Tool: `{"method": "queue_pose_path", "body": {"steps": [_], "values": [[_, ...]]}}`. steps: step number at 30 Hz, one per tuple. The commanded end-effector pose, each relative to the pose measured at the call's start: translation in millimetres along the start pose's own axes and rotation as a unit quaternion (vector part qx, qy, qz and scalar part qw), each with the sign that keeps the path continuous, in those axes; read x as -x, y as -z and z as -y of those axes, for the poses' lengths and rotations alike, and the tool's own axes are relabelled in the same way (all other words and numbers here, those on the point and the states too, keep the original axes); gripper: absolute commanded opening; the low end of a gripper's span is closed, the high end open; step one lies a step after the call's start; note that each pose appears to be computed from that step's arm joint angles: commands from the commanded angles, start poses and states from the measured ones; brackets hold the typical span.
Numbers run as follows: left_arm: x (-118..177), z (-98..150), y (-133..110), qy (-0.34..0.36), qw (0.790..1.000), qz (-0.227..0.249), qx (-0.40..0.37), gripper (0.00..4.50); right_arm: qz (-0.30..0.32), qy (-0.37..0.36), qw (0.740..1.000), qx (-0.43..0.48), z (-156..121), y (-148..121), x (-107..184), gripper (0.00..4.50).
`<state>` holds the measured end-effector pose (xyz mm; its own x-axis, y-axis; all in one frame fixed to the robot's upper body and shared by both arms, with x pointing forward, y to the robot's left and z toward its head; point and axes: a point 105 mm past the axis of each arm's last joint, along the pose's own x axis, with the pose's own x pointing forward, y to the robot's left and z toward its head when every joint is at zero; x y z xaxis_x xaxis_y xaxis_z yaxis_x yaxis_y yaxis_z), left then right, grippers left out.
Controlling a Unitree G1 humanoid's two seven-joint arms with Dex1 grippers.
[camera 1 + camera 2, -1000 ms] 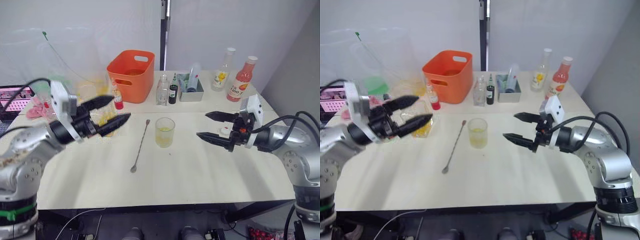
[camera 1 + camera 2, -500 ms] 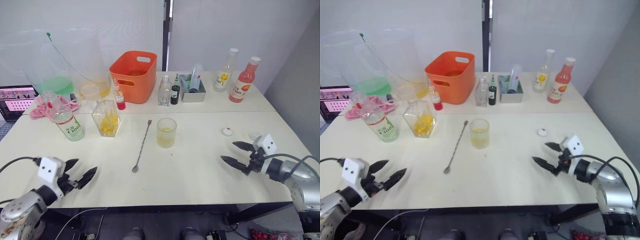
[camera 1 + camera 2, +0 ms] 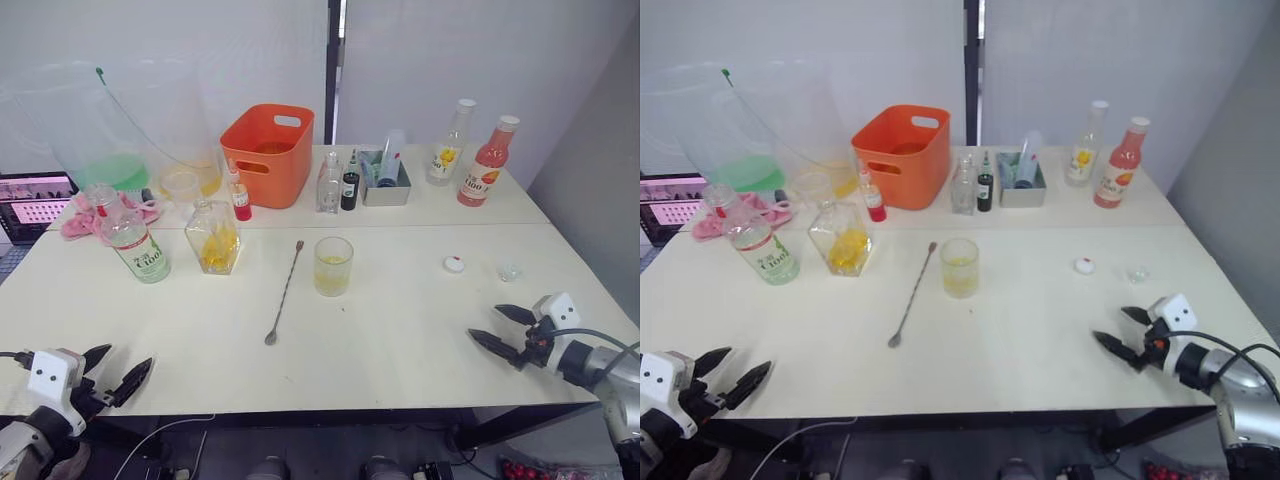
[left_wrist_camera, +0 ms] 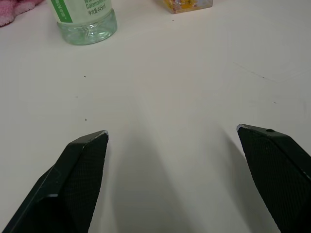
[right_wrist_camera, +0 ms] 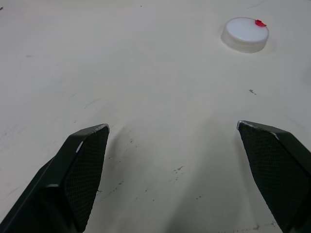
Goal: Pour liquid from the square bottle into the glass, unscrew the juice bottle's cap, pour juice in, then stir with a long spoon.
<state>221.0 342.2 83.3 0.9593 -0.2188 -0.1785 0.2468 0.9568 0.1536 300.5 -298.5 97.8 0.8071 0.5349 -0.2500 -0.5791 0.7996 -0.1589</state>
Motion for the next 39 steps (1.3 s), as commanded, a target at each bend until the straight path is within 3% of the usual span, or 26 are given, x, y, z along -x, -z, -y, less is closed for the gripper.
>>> {"method": "queue_pose_path", "body": {"steps": [1, 3, 9, 13, 18, 22, 25, 31, 36, 39], "values": [[3, -3, -7, -0.004, 1.0, 0.007, -0.012, 4.49, 0.016, -0.004, 1.0, 0.004, 7, -16, 5, 4.5], [3, 1, -5, -0.005, 1.0, 0.0, -0.016, 4.49, 0.016, -0.042, 0.999, -0.011, 0, -21, 3, 4.5], [2, 23, -15, -0.017, 1.0, 0.018, -0.006, 4.49, 0.076, -0.199, 0.977, -0.026, -35, -80, -11, 4.5], [6, 38, -22, -0.024, 0.999, 0.025, -0.006, 4.49, 0.081, -0.253, 0.964, -0.017, -49, -103, -16, 4.5], [0, 75, -37, -0.023, 0.999, 0.019, 0.021, 4.49, 0.058, -0.38, 0.923, -0.001, -87, -121, -18, 4.5], [-12, 104, -45, -0.009, 0.999, 0.016, 0.033, 4.49, 0.049, -0.381, 0.923, 0.005, -83, -117, -20, 4.5], [-32, 127, -59, -0.005, 0.998, 0.038, 0.04, 4.49, 0.041, -0.384, 0.923, 0.005, -81, -112, -24, 4.5], [-62, 145, -68, -0.005, 0.997, 0.045, 0.061, 4.49, 0.041, -0.383, 0.923, 0.01, -79, -111, -25, 4.5], [-124, 171, -74, 0.007, 0.994, 0.036, 0.102, 4.49, 0.036, -0.372, 0.928, 0.006, -79, -109, -16, 4.5], [-143, 178, -76, 0.011, 0.989, 0.033, 0.143, 4.49, 0.033, -0.356, 0.934, 0.009, -77, -109, -14, 4.5]]}}
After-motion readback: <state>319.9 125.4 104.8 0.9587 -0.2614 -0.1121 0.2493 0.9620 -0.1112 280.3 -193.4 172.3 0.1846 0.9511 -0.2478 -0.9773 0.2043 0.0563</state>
